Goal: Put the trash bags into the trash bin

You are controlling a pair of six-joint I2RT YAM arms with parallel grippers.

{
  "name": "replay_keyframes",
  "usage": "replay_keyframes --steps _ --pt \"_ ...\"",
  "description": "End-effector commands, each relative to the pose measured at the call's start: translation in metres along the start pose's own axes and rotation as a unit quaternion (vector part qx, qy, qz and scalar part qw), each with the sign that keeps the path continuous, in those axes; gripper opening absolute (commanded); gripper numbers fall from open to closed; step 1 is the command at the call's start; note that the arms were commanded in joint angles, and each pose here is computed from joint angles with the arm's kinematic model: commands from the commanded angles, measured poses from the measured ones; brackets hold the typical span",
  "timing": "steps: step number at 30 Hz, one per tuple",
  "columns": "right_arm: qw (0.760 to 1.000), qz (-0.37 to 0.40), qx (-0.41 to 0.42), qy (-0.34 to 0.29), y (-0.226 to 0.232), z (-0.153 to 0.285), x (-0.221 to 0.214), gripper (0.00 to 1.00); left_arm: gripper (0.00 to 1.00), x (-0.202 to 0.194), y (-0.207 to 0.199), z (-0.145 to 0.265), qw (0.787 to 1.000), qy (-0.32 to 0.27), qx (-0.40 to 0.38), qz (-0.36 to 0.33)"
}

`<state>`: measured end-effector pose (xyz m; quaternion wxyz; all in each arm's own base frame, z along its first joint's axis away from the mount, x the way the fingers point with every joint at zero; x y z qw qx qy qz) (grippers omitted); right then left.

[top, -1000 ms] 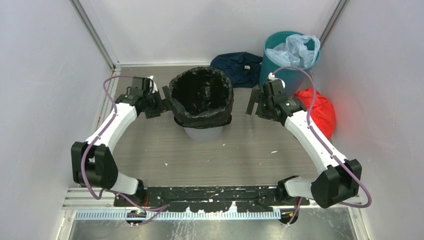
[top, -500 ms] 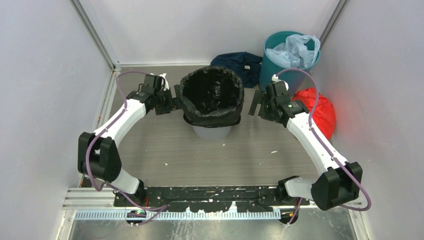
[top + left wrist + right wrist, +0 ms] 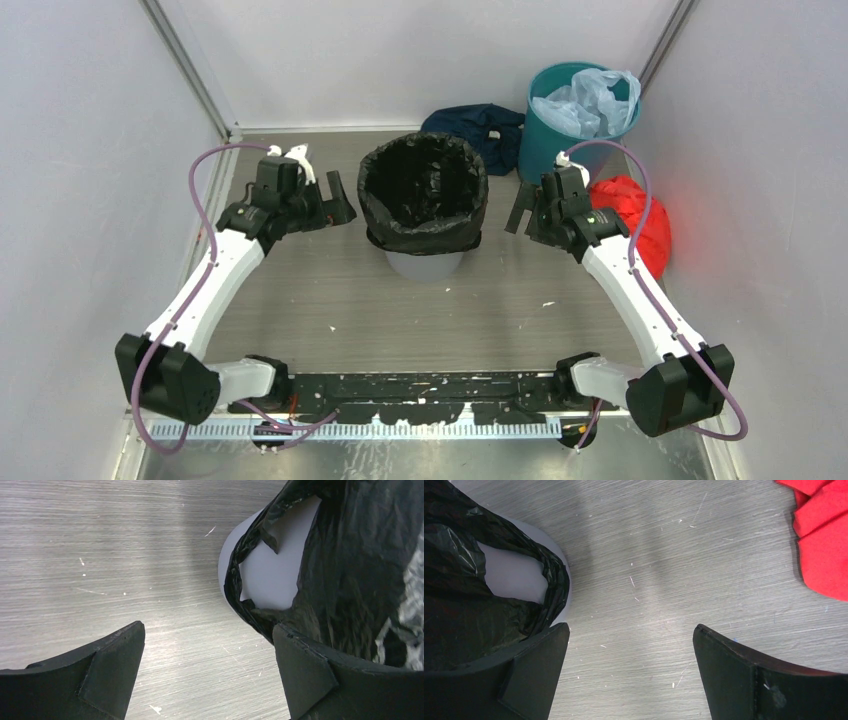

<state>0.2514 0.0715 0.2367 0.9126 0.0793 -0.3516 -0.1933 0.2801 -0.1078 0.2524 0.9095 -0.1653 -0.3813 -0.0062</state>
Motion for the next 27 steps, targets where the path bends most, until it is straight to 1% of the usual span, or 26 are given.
replay_keyframes --steps 1,4,8,12,16,21,24,27 --pt "0.999 -0.02 0.004 -0.031 -0.002 0.014 0.006 1.0 1.0 -0.007 0.005 0.018 1.0 -0.012 0.016 -0.006" --pt "0.999 -0.024 0.016 -0.04 -0.004 0.015 0.002 1.0 1.0 -0.01 0.007 0.026 1.0 -0.013 0.025 -0.006" --pt "0.998 -0.026 0.02 -0.045 -0.006 0.015 -0.001 1.0 1.0 -0.014 0.009 0.033 0.999 -0.028 0.026 -0.006" --pt "0.999 -0.027 0.023 -0.032 -0.005 0.013 -0.004 1.0 1.0 -0.017 0.009 0.032 0.999 -0.025 0.022 -0.005" --pt "0.999 -0.032 0.03 -0.032 -0.005 0.013 -0.008 1.0 1.0 -0.018 0.009 0.028 1.0 -0.016 0.021 -0.005" --pt "0.998 -0.033 0.037 -0.032 -0.005 0.016 -0.009 1.0 1.0 -0.019 0.009 0.029 1.0 -0.018 0.019 -0.004" --pt "0.998 -0.027 0.044 -0.027 -0.005 0.016 -0.011 0.97 1.0 -0.019 0.008 0.03 1.0 -0.02 0.016 -0.004" --pt "0.998 -0.026 0.044 -0.027 -0.005 0.016 -0.012 0.99 1.0 -0.018 0.008 0.032 1.0 -0.022 0.016 -0.004"
Point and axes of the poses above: each gripper's point midway between its finger pads, its own z axis back along the fingers, its own y axis along the line the jaws close on, x = y × z, the point moved 7 cm from there along z, back along the fingers, and after that the axes turned 6 degrees about -z, right-handed, at the moved point
